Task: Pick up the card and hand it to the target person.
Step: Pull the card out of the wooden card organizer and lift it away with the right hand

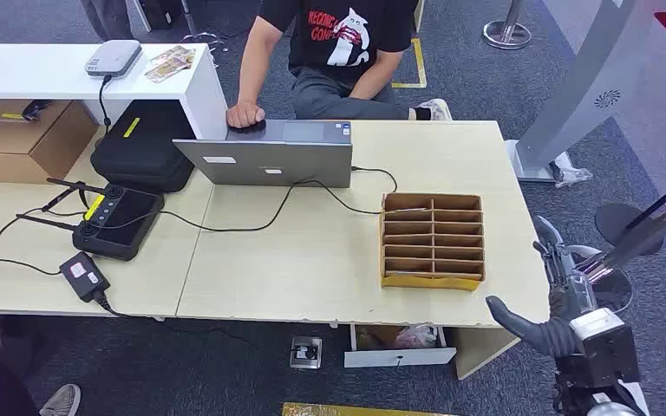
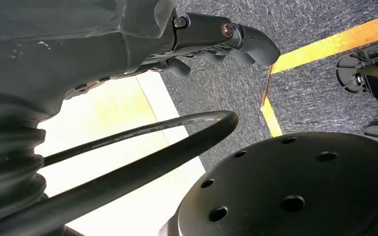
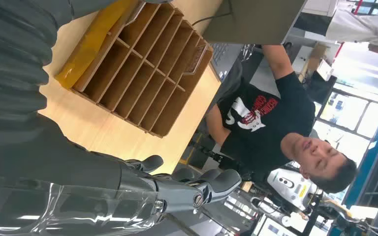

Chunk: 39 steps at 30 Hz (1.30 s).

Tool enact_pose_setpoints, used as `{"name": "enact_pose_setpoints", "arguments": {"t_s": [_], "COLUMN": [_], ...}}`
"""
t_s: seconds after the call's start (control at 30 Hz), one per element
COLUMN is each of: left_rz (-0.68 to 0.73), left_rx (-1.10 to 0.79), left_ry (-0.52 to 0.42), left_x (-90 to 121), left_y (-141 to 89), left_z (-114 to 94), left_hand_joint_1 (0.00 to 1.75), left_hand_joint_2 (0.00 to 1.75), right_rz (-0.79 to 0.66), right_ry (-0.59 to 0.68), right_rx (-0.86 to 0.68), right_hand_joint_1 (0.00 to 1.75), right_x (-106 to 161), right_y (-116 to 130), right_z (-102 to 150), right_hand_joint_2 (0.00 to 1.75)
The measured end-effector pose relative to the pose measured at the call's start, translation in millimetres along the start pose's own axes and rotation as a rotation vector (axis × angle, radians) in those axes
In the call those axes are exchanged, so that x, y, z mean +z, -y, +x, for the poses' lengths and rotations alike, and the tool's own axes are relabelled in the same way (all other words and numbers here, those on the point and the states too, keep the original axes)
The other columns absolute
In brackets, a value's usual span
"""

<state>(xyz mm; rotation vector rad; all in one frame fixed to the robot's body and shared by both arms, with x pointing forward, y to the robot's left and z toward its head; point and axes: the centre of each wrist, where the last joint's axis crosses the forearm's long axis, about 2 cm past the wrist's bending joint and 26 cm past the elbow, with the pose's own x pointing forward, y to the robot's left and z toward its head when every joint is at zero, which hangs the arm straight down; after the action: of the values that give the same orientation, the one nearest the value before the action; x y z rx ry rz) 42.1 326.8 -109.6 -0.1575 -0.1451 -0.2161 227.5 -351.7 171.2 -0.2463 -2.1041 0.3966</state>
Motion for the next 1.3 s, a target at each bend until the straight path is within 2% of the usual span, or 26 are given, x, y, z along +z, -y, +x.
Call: {"name": "enact_pose_setpoints", "arguments": {"t_s": [0.3, 0.37, 0.43, 0.6, 0.93, 1.07, 1.3], "left_rz": [-0.002, -0.002, -0.002, -0.003, -0.003, -0.004, -0.003], "left_rx": [0.004, 0.004, 0.003, -0.005, -0.014, -0.016, -0.011], "left_ry": [0.001, 0.001, 0.001, -0.005, -0.01, -0.009, 0.001], "left_x": [0, 0, 0, -1, -1, -1, 0], "left_y": [1, 1, 1, 2, 2, 2, 2], "left_z": [0, 0, 0, 0, 1, 1, 1], "left_hand_joint_1": [0.0, 0.0, 0.0, 0.0, 0.0, 0.0, 0.0], "left_hand_joint_2": [1.75, 1.75, 1.75, 1.75, 1.75, 1.75, 1.75], "right_rz": [0.008, 0.002, -0.017, -0.051, -0.04, 0.0, 0.092], "right_ry": [0.008, 0.002, -0.014, -0.059, -0.059, -0.059, -0.064], "right_rx": [-0.003, 0.035, 0.143, 0.522, 0.963, 1.103, 1.218], "right_hand_joint_1": [0.0, 0.0, 0.0, 0.0, 0.0, 0.0, 0.0], "right_x": [0, 0, 1, 6, 15, 17, 16], "right_y": [-2, -2, -1, -8, -34, -46, -66], "right_z": [-1, -1, -1, 2, 10, 11, 9], "right_hand_joint_2": [1.75, 1.75, 1.75, 1.75, 1.75, 1.75, 1.75]}}
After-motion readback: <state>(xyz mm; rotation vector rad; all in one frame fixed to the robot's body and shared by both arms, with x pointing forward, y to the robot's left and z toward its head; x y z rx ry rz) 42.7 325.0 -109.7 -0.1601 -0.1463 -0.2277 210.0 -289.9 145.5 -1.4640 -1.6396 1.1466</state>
